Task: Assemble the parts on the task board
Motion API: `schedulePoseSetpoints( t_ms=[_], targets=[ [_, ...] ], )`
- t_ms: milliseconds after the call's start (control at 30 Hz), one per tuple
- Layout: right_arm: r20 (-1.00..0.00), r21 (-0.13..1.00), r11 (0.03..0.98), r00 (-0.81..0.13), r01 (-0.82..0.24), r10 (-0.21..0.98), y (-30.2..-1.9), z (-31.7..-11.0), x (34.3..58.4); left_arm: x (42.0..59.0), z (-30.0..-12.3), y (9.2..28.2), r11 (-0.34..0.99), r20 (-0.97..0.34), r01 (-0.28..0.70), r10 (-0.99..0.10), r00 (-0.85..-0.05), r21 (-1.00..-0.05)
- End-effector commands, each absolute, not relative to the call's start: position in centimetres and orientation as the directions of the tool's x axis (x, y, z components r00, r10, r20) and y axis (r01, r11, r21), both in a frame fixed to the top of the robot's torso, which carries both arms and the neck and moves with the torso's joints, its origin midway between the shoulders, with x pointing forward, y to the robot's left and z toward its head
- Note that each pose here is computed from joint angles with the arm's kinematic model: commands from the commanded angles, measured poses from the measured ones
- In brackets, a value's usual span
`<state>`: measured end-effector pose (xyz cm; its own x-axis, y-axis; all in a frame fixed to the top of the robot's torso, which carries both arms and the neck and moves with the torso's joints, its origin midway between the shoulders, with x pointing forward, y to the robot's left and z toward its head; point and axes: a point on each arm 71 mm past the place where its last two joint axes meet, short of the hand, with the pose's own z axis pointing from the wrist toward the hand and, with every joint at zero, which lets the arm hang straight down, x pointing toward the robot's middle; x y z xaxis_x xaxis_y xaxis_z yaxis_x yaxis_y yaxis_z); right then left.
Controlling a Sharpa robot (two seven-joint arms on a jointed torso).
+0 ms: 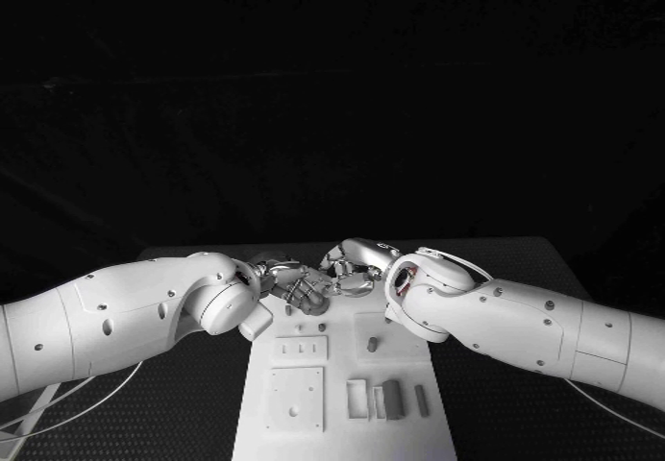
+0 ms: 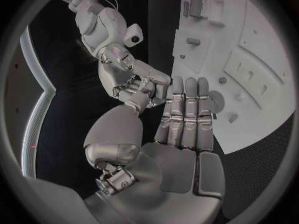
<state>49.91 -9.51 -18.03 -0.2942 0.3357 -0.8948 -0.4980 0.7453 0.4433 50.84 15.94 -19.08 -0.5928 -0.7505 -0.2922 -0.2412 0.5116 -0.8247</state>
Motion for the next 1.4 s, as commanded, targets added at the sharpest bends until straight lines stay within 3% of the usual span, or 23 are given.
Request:
schedulePoseSetpoints(
  t_ms=[33,1400],
  targets=[
    [-0.898,0.435,0.746,-0.303,-0.504,0.319,-9.47,-18.23,49.81,50.87,-18.87,15.77,0.507,-0.292,-0.228,-0.747,-0.597,-0.831],
    [-0.89,0.449,0.745,-0.317,-0.494,0.326,-9.58,-18.63,49.74,51.17,-18.87,16.13,0.487,-0.302,-0.235,-0.784,-0.543,-0.841]
  ],
)
